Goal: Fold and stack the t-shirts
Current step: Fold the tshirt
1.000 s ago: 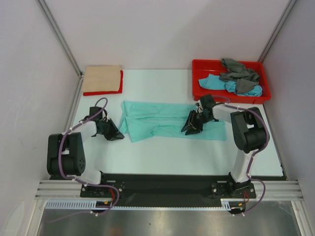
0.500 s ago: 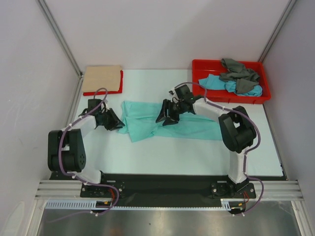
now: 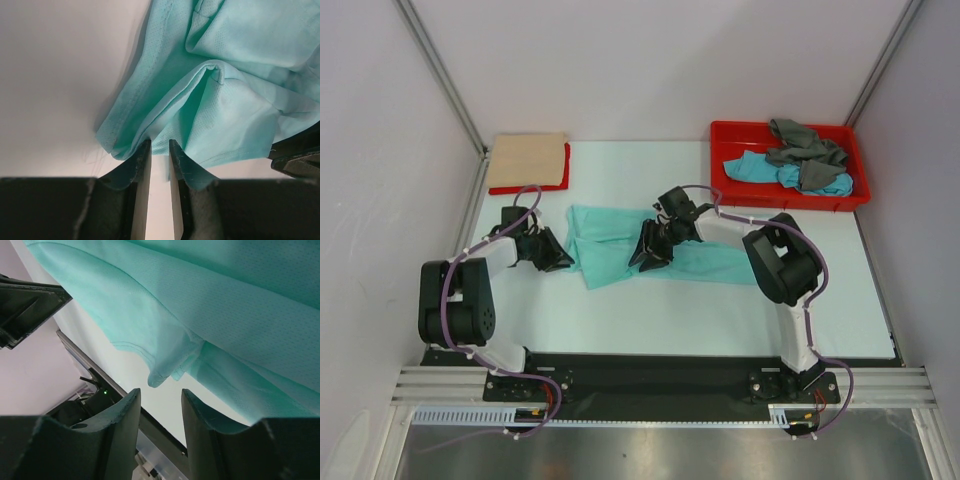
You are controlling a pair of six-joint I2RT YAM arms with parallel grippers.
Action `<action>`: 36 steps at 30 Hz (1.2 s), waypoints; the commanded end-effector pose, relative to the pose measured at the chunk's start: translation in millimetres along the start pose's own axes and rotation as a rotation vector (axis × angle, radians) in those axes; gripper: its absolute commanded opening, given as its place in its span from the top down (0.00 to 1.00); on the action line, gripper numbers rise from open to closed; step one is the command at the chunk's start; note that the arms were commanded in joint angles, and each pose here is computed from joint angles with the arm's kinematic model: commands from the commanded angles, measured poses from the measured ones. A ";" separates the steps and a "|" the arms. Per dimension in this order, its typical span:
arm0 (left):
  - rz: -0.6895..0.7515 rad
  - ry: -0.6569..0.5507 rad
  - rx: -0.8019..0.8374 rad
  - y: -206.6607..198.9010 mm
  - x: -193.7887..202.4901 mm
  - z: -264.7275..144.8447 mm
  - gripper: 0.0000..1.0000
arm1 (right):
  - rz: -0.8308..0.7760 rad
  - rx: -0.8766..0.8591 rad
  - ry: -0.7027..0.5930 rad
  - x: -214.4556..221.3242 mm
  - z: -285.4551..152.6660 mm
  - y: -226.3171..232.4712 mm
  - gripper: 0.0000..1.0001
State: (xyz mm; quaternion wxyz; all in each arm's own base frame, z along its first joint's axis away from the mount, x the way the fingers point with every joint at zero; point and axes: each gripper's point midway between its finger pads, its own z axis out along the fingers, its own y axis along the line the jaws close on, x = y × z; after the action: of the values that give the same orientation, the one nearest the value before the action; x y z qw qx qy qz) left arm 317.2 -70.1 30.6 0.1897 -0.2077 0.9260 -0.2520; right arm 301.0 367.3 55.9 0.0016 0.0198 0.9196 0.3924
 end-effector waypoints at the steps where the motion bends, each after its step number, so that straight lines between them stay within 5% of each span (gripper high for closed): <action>1: 0.041 -0.009 0.007 1.8 -1.6 1.0 0.75 | -0.001 -0.025 -0.029 -9.9 4.6 10.6 0.57; 11: 0.041 -0.007 0.004 3.2 -0.5 0.7 0.75 | 0.023 -0.044 -0.008 -13.5 16.7 11.7 0.69; 18: 0.036 -0.002 -0.018 7.6 0.4 1.9 0.76 | 0.054 -0.095 -0.016 -20.7 9.5 23.0 0.98; 32: 0.041 0.024 -0.076 20.5 5.1 4.4 0.81 | 0.269 -0.321 -0.079 -77.6 -20.8 41.1 0.94; 36: 0.044 0.030 -0.073 20.5 6.0 5.0 0.81 | 0.330 -0.394 -0.088 -97.1 -26.4 42.0 0.79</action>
State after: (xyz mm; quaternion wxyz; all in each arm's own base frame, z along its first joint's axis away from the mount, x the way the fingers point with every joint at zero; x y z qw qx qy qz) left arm 308.5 -63.8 17.0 0.1728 -0.1998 0.9372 -0.2278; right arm 383.9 368.0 89.3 -0.0118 0.1773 0.8403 0.5121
